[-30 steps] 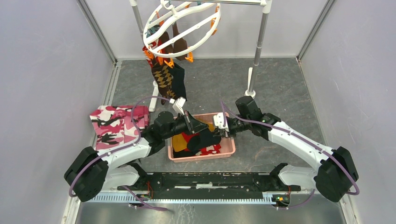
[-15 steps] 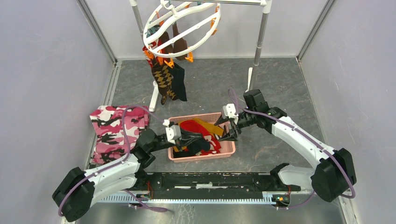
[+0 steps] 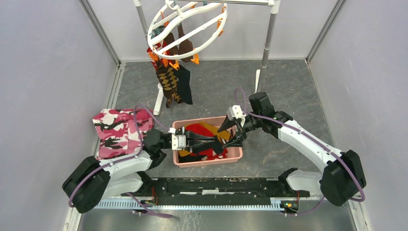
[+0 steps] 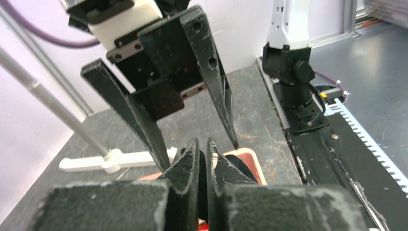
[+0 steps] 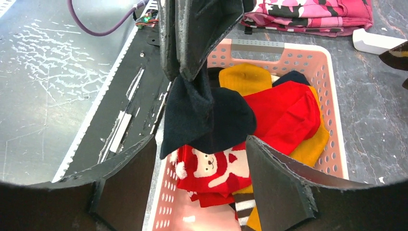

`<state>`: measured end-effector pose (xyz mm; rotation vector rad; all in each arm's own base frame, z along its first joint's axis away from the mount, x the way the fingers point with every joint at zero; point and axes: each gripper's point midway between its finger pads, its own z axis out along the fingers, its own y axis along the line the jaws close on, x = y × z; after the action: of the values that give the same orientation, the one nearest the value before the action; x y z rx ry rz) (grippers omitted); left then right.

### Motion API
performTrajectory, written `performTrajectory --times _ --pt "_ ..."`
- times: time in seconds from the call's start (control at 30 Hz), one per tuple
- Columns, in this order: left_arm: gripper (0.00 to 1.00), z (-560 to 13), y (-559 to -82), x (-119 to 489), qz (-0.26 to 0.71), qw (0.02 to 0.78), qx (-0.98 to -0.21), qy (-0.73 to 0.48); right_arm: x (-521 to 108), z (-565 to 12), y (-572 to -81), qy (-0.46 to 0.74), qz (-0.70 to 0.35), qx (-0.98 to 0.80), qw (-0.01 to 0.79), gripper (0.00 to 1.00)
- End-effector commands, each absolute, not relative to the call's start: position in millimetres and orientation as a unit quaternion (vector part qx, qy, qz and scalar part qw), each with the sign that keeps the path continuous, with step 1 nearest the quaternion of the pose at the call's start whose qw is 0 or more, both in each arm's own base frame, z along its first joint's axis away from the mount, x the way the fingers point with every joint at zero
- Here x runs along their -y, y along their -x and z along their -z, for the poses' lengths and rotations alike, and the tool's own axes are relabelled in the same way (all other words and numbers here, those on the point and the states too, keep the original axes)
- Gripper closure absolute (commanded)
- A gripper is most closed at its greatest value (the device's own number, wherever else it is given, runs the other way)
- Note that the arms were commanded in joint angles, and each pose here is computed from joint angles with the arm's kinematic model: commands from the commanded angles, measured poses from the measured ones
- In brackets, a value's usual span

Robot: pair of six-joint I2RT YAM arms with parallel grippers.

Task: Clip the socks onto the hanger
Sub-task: Pick up the sock from the bin.

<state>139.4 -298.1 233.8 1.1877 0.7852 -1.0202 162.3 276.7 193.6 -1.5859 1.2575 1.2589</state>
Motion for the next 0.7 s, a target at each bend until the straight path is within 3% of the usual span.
performTrajectory --times 0.0,0.17,0.43,0.67 --pt "0.98 -273 -123 305 0.472 0.657 -0.264 -0.526 -281 -204 -156 0.620 -0.506 -0.467 0.377 0.26" --pt "0.98 -274 -121 311 0.477 0.652 -0.259 -0.530 -282 -207 -151 0.619 -0.516 -0.460 0.373 0.27" --pt "0.98 -269 -126 315 0.471 0.648 -0.272 -0.533 -282 -216 -145 0.621 -0.524 -0.449 0.371 0.41" --pt "0.98 -263 -129 316 0.469 0.644 -0.284 -0.533 -281 -221 -143 0.622 -0.527 -0.442 0.373 0.60"
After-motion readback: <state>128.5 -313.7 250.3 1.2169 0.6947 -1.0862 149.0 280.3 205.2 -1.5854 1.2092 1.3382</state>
